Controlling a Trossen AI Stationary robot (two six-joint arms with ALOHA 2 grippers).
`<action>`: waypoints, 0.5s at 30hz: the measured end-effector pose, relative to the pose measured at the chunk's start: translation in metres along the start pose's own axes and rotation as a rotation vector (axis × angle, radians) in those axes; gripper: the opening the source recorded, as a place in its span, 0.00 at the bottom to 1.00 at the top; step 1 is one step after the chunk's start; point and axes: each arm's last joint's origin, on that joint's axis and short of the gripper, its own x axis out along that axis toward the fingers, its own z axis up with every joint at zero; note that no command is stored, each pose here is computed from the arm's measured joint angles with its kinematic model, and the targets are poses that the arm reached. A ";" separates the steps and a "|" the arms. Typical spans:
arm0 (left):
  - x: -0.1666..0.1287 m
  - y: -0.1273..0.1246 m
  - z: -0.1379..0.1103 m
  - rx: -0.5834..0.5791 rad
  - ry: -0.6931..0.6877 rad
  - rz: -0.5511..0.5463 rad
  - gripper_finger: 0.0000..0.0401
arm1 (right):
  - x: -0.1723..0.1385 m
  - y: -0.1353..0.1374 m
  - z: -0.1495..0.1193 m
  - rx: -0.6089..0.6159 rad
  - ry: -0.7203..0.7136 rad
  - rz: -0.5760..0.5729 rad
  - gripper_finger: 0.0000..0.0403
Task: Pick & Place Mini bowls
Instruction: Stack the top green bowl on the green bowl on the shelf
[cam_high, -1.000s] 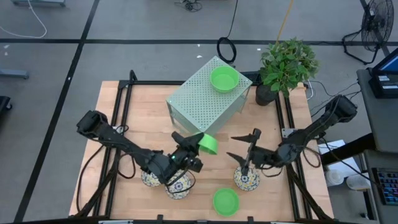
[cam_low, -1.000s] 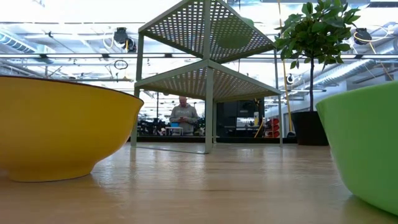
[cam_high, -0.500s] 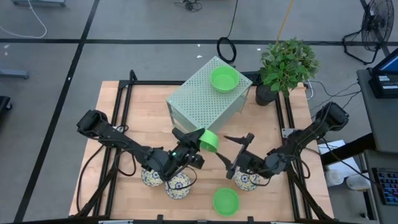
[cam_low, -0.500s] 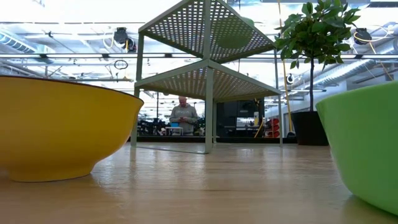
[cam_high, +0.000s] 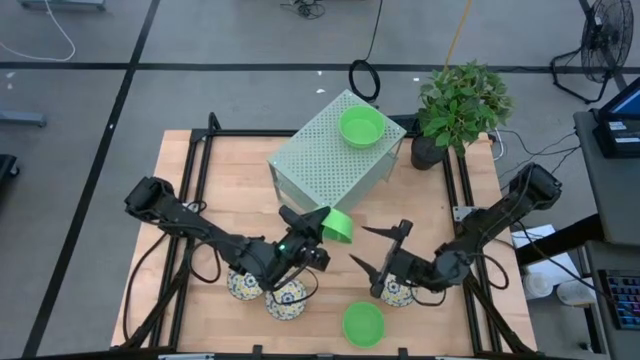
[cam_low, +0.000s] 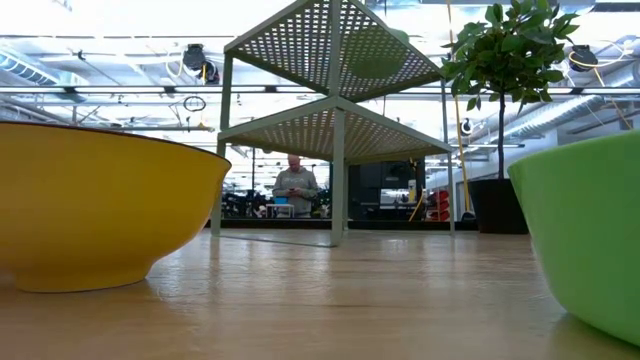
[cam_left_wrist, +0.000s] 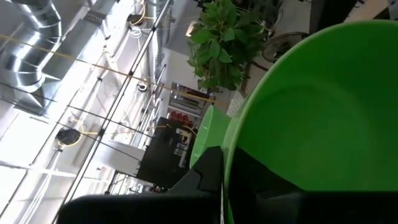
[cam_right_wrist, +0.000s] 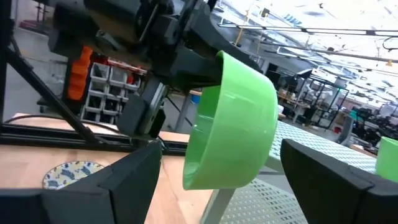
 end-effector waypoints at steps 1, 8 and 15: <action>0.000 0.000 0.000 0.000 0.000 0.000 0.01 | 0.001 -0.001 0.000 0.005 0.000 -0.002 0.78; -0.004 0.000 0.002 -0.016 -0.031 -0.007 0.04 | 0.016 -0.008 -0.005 0.038 0.007 -0.031 0.78; -0.012 0.001 0.005 -0.036 -0.063 -0.016 0.04 | 0.026 -0.014 -0.007 0.029 0.009 -0.063 0.77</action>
